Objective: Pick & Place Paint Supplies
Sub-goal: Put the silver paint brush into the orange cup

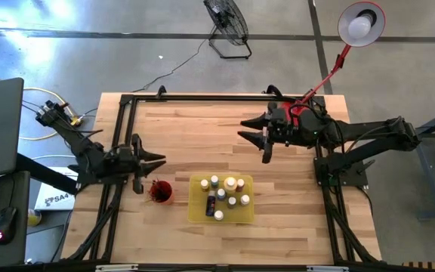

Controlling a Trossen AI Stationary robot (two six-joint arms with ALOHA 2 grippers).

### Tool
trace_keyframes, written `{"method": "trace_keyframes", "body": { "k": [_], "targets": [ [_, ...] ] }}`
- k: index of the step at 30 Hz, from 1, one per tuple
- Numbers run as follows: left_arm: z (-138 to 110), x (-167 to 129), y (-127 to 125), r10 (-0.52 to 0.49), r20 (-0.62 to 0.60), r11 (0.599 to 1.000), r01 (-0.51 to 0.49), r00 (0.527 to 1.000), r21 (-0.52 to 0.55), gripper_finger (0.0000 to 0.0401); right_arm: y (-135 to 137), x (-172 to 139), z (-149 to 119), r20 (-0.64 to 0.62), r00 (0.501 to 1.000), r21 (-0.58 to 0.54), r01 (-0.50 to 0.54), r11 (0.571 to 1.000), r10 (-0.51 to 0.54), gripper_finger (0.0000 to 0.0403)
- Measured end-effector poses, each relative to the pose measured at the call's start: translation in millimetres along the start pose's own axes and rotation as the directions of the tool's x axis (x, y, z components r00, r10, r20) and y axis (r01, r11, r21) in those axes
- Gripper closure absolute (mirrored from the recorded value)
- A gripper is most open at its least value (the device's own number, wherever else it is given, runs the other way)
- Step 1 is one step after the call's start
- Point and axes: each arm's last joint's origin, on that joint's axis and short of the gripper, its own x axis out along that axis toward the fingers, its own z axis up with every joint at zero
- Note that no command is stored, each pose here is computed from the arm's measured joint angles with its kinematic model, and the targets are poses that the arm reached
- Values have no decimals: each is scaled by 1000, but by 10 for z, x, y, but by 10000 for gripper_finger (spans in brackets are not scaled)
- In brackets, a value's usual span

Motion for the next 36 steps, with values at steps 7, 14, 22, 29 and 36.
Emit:
{"method": "trace_keyframes", "body": {
  "k": [7, 14, 22, 29, 36],
  "targets": [
    [-71, 247, 122, 39, -39, 999, -37, 998, 40, 332, 16, -1, -4, -11, 999, 1, -51, 999, 51, 250],
    [-75, 416, 446, 132, -63, 990, -128, 989, 61, 332, 18, -2, -34, -48, 996, -3, -76, 997, 76, 250],
    [-21, 488, 753, 138, -50, 990, -137, 989, 32, 332, 46, -11, -82, -94, 991, -5, -99, 995, 98, 250],
    [-7, 504, 1001, 234, -53, 972, -233, 971, 17, 332, 60, -15, -87, -98, 990, -9, -103, 995, 102, 250],
    [-13, 491, 1173, 277, -75, 961, -277, 958, 11, 332, 56, -16, -101, -112, 989, -12, -98, 995, 96, 250]
  ]
}}
